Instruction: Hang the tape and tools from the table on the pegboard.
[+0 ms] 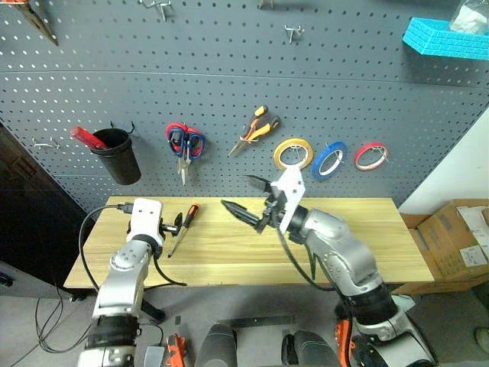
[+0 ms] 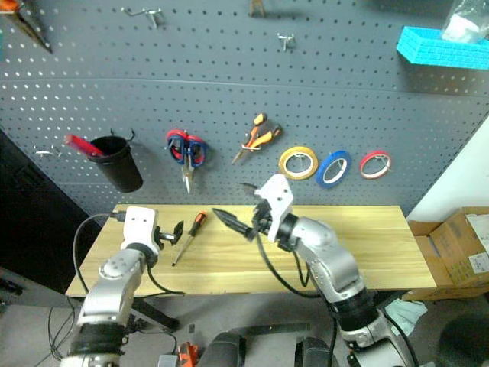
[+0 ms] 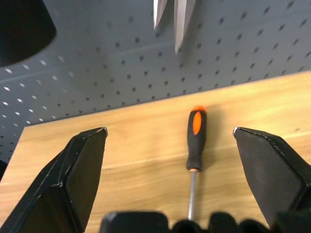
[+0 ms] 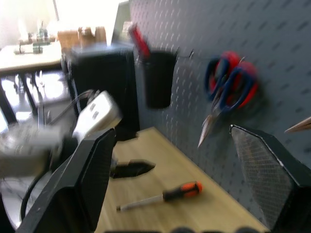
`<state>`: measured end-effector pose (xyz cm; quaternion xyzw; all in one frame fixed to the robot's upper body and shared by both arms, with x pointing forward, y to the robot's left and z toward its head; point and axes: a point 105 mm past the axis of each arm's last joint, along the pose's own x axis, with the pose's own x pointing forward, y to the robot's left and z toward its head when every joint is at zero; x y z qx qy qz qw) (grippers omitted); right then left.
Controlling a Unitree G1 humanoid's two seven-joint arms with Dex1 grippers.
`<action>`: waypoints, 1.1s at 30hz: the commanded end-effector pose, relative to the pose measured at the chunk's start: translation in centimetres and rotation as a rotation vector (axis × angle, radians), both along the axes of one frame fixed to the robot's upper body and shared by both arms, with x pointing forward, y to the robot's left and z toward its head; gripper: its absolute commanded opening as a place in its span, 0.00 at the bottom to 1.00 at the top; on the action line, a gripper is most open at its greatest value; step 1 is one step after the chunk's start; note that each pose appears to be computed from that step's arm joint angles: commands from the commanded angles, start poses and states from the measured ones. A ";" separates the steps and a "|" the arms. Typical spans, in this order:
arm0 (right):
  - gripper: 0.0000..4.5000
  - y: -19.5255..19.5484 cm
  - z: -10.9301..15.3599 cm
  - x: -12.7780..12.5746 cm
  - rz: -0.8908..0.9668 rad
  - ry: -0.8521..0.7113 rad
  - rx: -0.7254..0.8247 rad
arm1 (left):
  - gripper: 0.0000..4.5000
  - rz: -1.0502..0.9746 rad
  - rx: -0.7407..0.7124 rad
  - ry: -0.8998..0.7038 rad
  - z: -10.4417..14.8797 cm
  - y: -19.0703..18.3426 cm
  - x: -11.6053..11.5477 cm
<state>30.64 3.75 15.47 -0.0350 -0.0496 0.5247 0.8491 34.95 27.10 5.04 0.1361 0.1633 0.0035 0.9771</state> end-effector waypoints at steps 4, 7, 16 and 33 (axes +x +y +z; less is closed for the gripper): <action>0.90 2.3 0.5 0.7 0.004 -0.039 -0.068 | 0.99 -0.064 0.013 0.047 0.5 -0.2 2.4; 0.90 2.4 0.9 1.0 -0.009 -0.042 -0.078 | 0.99 -0.100 -0.002 0.075 0.2 -0.9 3.5; 0.90 -0.6 0.8 1.2 -0.101 0.001 -0.102 | 0.99 -0.126 0.008 0.108 -0.1 -1.3 5.4; 0.90 -1.8 1.2 -0.3 -0.105 0.013 -0.132 | 0.50 -0.081 -0.074 0.244 -2.4 0.6 3.9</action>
